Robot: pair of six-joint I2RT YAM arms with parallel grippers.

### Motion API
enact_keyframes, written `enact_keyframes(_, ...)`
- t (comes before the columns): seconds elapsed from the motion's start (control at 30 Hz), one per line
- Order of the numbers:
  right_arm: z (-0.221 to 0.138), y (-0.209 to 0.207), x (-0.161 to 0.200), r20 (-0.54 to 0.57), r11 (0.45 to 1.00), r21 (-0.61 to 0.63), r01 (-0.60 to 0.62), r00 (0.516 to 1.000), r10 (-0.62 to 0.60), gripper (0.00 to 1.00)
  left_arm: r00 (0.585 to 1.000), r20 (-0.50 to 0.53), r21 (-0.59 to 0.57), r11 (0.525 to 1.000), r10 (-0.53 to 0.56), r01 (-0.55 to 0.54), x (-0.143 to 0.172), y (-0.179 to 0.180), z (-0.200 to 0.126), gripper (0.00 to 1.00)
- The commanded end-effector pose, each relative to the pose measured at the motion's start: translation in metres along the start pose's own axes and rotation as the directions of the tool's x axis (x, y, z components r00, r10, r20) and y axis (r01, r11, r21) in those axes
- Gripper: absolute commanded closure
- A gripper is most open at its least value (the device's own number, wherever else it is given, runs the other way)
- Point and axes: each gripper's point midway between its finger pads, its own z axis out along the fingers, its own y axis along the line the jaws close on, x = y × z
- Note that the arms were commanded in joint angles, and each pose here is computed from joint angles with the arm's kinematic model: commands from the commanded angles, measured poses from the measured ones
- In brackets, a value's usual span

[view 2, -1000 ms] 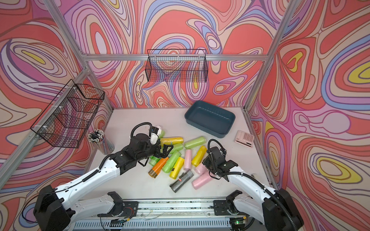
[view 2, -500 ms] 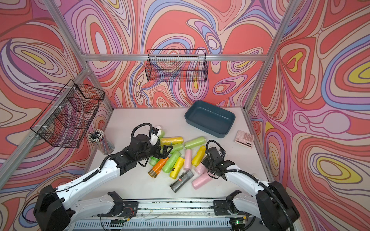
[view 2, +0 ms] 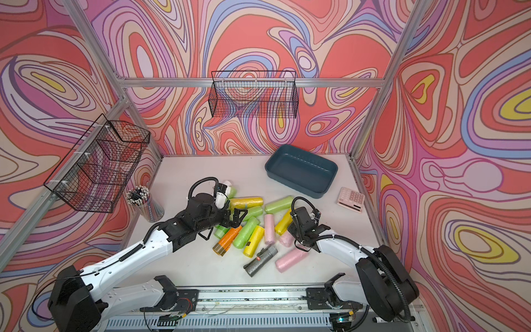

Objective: Put the roll of trash bags into the storage box
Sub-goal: Pick up the roll of trash bags from the center of the board.

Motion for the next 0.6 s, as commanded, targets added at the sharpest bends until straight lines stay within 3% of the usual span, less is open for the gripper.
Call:
enact_keyframes(0.0, 0.008, -0.02, 0.007, -0.016, 0.996, 0.092, 0.009, 1.0, -0.007, 0.71, 1.0, 0.015, 0.0, 1.0, 0.013, -0.013, -0.002, -0.001, -0.002, 0.0)
enact_keyframes(0.37, -0.007, -0.004, -0.011, 0.03, 0.993, 0.098, 0.067, 0.997, -0.07, 0.9, 1.0, 0.009, 0.026, 1.0, -0.005, 0.005, -0.002, -0.006, 0.001, 0.0)
enact_keyframes(0.57, -0.023, 0.001, -0.025, 0.085, 0.991, 0.11, 0.082, 0.992, -0.092, 0.91, 1.0, 0.0, 0.026, 1.0, -0.014, 0.014, -0.001, -0.006, 0.002, 0.0)
